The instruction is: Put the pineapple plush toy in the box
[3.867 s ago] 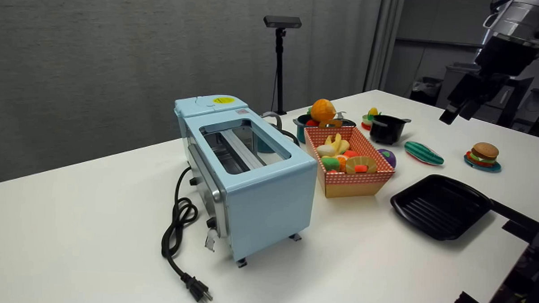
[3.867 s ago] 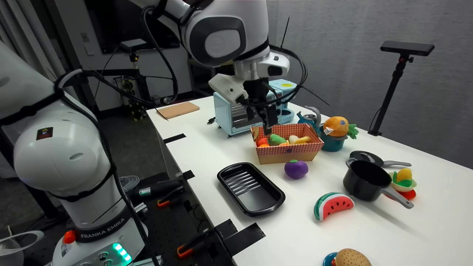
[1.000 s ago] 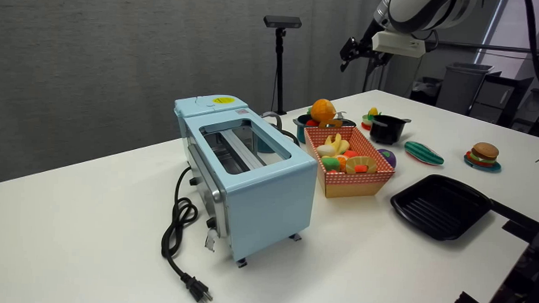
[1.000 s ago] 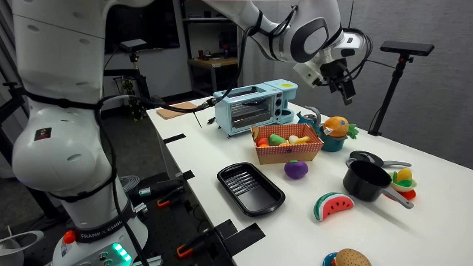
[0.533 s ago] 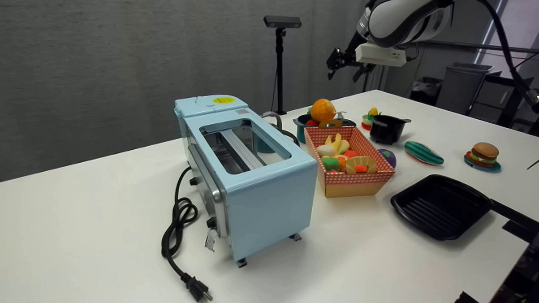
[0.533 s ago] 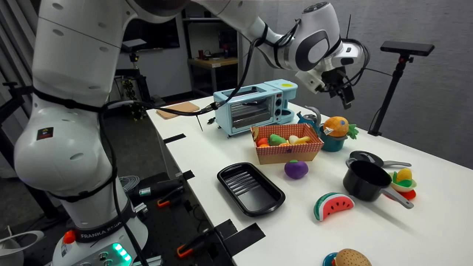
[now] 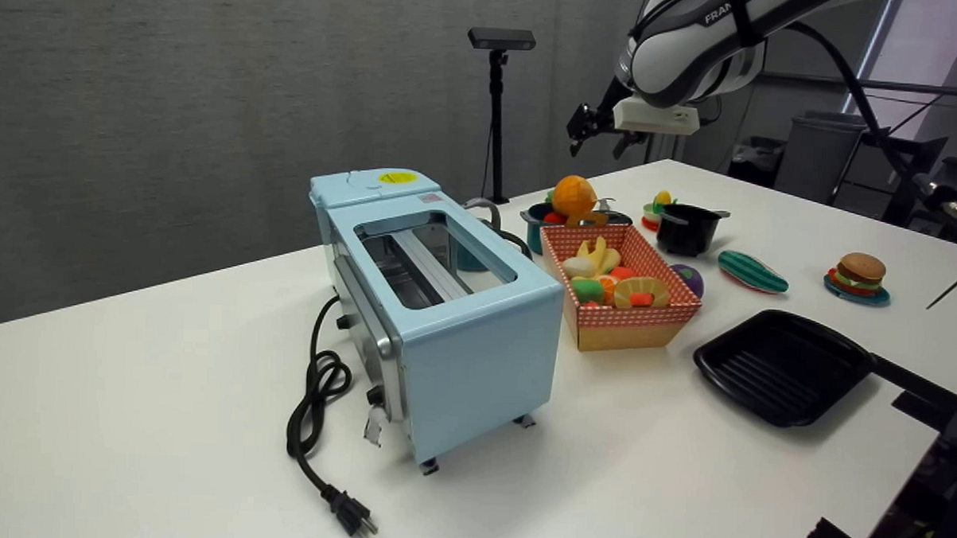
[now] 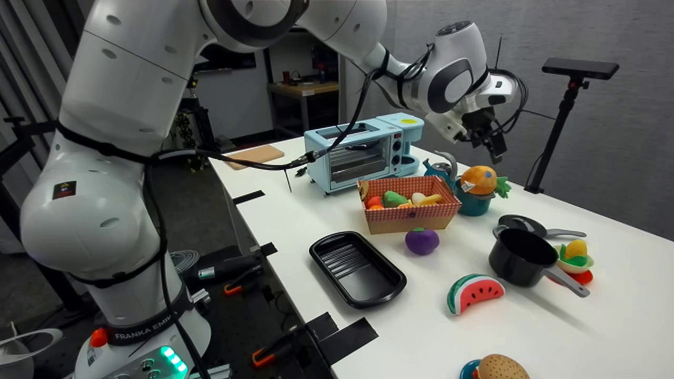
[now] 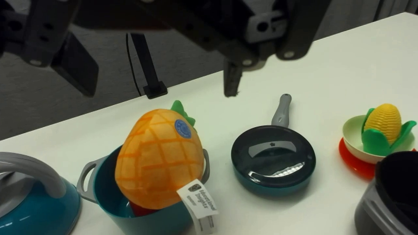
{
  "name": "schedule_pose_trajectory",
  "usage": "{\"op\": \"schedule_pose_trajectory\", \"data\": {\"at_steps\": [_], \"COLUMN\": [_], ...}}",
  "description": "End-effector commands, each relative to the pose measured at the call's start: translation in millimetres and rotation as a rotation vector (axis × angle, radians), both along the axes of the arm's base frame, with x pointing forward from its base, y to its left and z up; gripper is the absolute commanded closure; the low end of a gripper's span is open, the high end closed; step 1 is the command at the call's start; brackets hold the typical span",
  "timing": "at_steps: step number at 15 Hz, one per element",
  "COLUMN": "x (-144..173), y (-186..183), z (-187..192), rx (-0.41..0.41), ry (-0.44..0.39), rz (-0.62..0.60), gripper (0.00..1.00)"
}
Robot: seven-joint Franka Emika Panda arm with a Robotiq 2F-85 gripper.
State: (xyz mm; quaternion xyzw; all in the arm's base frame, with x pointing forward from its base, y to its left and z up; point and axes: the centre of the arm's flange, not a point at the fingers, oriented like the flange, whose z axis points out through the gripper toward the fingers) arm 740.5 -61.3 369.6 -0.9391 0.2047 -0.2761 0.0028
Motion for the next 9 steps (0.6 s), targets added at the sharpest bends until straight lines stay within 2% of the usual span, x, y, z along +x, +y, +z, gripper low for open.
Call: {"op": "schedule_pose_trajectory", "data": {"at_steps": [1,9], "x": [22.9,41.4], "y": [1.2,-2.8], "z": [-6.0,-47.0], "rx": [-0.028,-0.098], "ry": [0.023,0.064], "rz": [-0.016,-0.025], "gripper": [0.0,0.0]}}
